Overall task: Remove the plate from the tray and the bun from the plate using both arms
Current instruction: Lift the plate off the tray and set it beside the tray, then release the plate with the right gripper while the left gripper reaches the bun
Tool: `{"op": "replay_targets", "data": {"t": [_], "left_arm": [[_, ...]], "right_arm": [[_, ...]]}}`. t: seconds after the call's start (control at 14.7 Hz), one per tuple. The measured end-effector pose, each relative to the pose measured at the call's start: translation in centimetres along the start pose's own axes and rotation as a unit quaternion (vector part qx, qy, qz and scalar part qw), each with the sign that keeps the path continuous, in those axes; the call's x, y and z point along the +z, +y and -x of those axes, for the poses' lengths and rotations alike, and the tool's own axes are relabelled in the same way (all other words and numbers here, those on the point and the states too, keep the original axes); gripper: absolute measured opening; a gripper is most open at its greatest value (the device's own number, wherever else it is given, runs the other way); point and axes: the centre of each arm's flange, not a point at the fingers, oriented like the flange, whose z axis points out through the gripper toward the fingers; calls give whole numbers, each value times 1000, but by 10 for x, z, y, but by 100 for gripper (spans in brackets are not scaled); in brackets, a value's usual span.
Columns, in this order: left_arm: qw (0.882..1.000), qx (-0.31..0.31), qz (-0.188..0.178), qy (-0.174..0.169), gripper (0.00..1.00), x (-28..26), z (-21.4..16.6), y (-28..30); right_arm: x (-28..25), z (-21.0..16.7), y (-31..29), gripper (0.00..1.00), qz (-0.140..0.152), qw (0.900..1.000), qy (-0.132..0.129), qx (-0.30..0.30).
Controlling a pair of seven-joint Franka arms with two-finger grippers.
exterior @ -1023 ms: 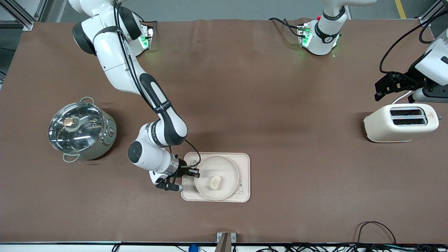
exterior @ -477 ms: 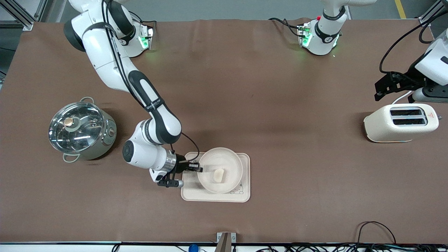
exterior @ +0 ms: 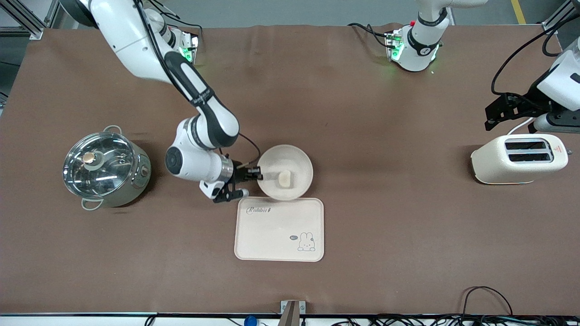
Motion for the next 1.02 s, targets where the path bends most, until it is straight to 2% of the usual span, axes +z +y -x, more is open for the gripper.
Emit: {"op": "replay_targets", "data": {"t": [0.07, 0.14, 0.27, 0.48, 0.61, 0.82, 1.02], "left_arm": [[1000, 0, 0, 0, 100, 0, 0, 0], [1000, 0, 0, 0, 100, 0, 0, 0], [1000, 0, 0, 0, 100, 0, 0, -1], [1000, 0, 0, 0, 100, 0, 0, 0], [1000, 0, 0, 0, 100, 0, 0, 0], [1000, 0, 0, -1, 100, 0, 0, 0], [1000, 0, 0, -7, 100, 2, 1, 1]], "right_arm": [[5, 16, 3, 5, 8, 1000, -10, 1], [11, 29, 7, 5, 17, 1000, -8, 2], [28, 47, 9, 5, 30, 999, 17, 5], [46, 63, -11, 5, 27, 998, 53, 11], [52, 70, -20, 5, 27, 998, 63, 8], [53, 72, -17, 7, 29, 997, 64, 11], [54, 74, -4, 34, 34, 997, 60, 22]]}}
